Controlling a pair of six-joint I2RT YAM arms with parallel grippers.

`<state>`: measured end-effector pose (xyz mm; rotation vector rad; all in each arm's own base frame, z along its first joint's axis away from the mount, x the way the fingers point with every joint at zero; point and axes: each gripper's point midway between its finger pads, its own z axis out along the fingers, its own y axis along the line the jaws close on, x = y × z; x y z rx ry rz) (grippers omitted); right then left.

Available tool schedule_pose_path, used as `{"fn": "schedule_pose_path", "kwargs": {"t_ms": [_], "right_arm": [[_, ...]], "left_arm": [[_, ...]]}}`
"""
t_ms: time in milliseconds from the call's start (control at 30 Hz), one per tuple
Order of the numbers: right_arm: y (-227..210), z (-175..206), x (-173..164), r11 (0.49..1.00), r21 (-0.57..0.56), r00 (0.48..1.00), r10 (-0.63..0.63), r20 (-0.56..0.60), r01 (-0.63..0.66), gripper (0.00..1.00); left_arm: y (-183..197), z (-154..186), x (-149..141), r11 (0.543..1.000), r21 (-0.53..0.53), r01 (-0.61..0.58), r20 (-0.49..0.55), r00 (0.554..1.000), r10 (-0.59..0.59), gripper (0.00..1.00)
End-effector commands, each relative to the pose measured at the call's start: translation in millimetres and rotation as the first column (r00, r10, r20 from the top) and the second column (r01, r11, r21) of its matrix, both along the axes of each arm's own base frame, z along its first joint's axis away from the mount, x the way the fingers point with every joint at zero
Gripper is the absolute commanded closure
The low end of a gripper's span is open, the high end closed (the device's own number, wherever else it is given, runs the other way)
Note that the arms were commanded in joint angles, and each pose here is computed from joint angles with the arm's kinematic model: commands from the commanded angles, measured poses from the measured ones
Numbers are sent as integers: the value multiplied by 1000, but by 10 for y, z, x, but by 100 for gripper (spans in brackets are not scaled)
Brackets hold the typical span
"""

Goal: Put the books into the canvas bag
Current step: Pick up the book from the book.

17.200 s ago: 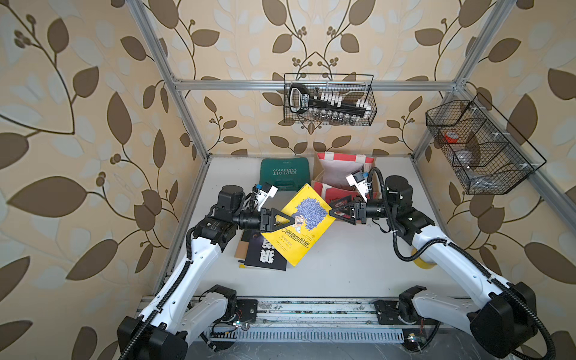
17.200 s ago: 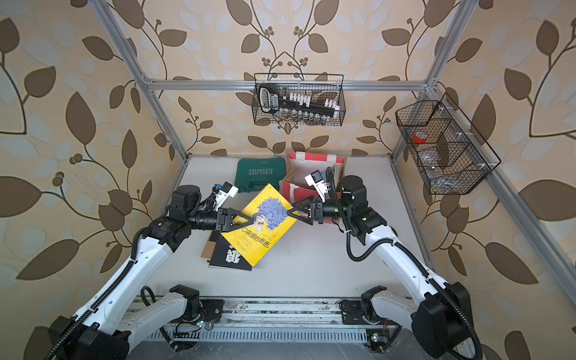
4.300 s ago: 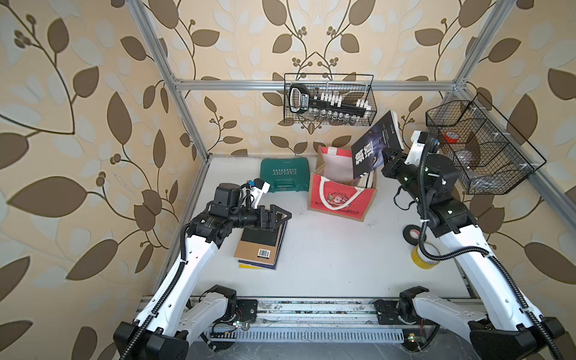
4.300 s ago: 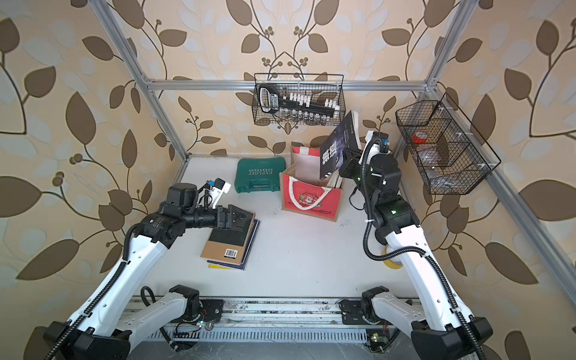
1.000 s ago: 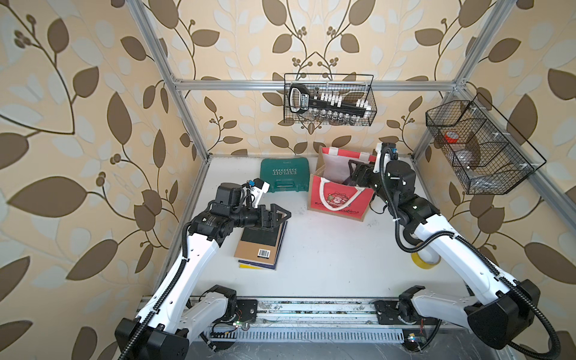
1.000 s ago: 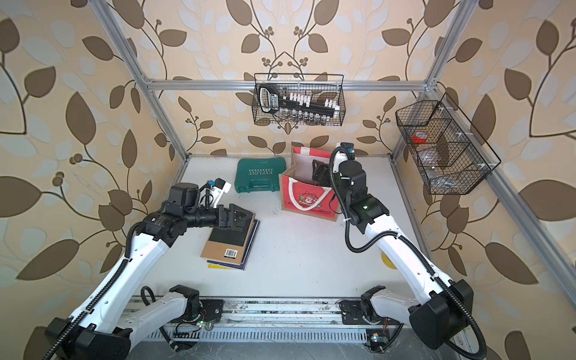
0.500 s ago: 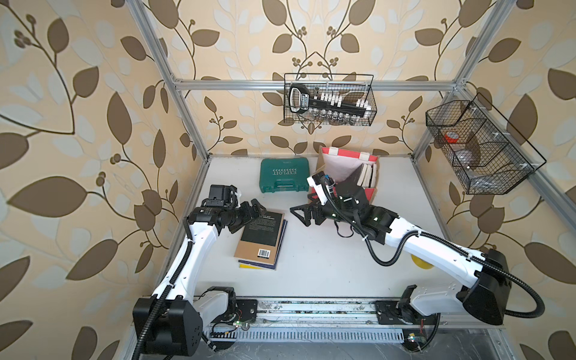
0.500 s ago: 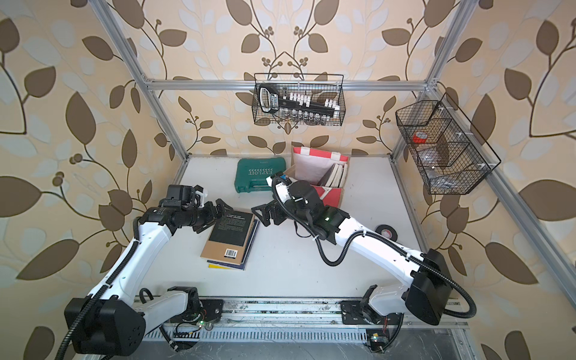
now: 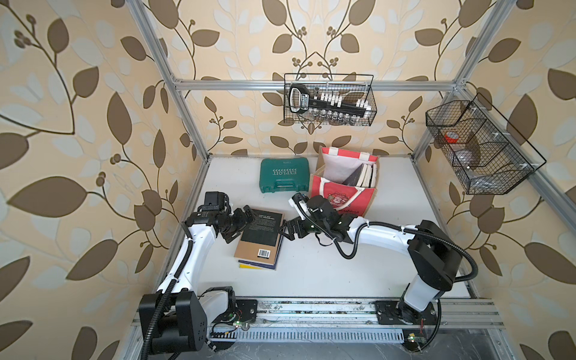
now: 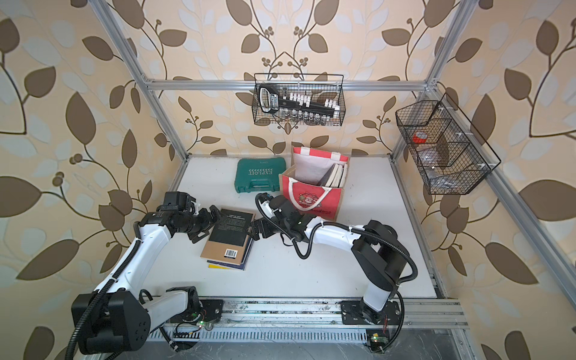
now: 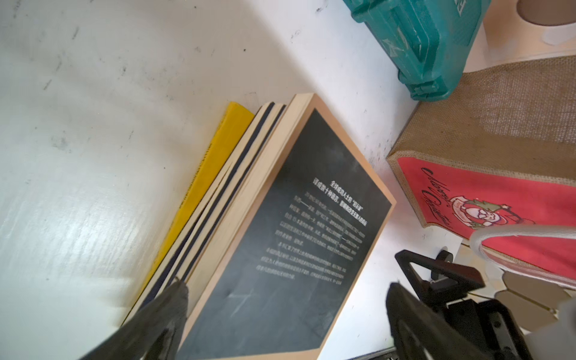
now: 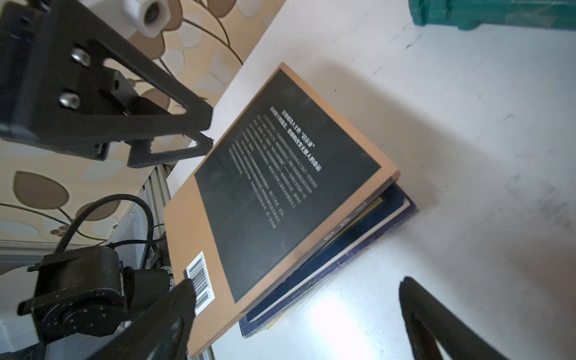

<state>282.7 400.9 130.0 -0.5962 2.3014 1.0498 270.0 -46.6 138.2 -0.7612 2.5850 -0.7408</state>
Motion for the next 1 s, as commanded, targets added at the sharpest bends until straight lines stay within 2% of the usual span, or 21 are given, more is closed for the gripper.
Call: {"fn": "schedule_pose_path", "kwargs": {"t_ms": [0,100,267,400,967], "right_arm": [[82,-43,-32,999,40,999,20,-28,-19,1],[86,-117,-32,999,31,999,20,-39,-19,1],[87,-209,-13,999,46,997,22,-79,-19,1],[63,-234,47,992,124,989,37,-145,-19,1],[126,-283,387,966,255,971,98,-218,-40,3]], "left_arm": [[-8,-10,-13,1000,-21,-6,-11,1000,5,1],[-45,-27,0,999,-47,4,-12,1000,-5,1],[-215,30,45,987,-147,62,24,998,-59,1],[-253,15,27,983,-168,75,20,997,-72,1],[-352,-125,5,966,-248,71,2,997,-72,1]]}}
